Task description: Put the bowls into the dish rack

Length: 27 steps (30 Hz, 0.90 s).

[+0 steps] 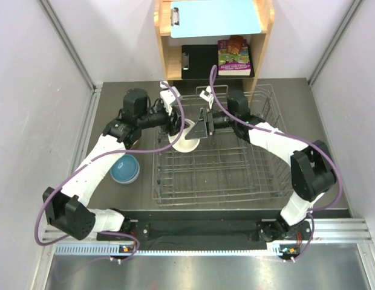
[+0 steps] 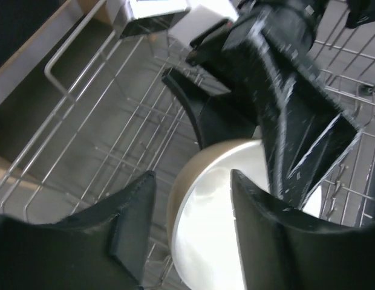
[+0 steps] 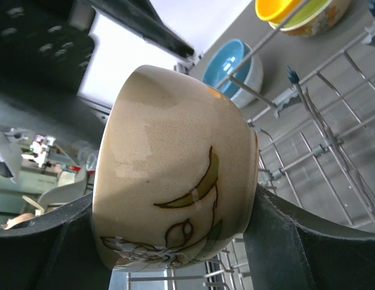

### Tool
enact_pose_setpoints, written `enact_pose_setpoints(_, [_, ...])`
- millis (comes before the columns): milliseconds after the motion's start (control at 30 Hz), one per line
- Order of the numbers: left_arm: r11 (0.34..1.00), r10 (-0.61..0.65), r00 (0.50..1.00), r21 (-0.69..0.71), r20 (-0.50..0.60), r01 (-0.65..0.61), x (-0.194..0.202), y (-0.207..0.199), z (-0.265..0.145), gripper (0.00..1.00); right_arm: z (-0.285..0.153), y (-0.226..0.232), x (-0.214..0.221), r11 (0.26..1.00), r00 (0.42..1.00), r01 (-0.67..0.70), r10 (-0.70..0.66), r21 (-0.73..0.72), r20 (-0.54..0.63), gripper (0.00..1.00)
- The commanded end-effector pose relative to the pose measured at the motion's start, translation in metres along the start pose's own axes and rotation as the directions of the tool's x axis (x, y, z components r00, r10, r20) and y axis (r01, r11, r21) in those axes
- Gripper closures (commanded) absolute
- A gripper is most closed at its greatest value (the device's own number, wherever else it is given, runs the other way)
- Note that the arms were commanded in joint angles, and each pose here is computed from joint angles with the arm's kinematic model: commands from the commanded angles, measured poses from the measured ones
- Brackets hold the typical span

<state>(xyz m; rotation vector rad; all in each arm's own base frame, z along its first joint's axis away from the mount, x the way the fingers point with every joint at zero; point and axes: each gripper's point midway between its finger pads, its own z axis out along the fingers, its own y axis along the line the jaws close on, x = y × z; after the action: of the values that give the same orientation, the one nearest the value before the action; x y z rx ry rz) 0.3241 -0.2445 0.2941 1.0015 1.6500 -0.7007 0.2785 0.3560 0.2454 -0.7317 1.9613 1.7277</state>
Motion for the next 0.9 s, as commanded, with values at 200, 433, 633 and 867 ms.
enact_pose_setpoints(200, [0.993, 0.037, 0.993, -0.116, 0.112, -0.024, -0.044, 0.020, -0.017, 0.19, -0.014, 0.001, -0.033, 0.972, 0.978, 0.175, -0.190, 0.156, 0.088, 1.00])
enact_pose_setpoints(433, [0.970, -0.004, 0.988, -0.240, 0.156, 0.041, -0.055, 0.057, -0.047, 0.02, -0.040, -0.024, -0.049, 0.901, 0.956, 0.210, -0.271, 0.379, 0.114, 1.00])
enact_pose_setpoints(633, [0.929, -0.083, 0.982, -0.344, 0.168, 0.138, -0.040, 0.095, -0.078, 0.01, -0.061, -0.023, -0.070, 0.825, 0.927, 0.232, -0.348, 0.515, 0.139, 1.00])
enact_pose_setpoints(867, [0.854, -0.160, 0.979, -0.479, 0.127, 0.202, 0.011, 0.123, -0.117, 0.01, -0.100, -0.039, -0.103, 0.632, 0.887, 0.196, -0.441, 0.750, 0.140, 1.00])
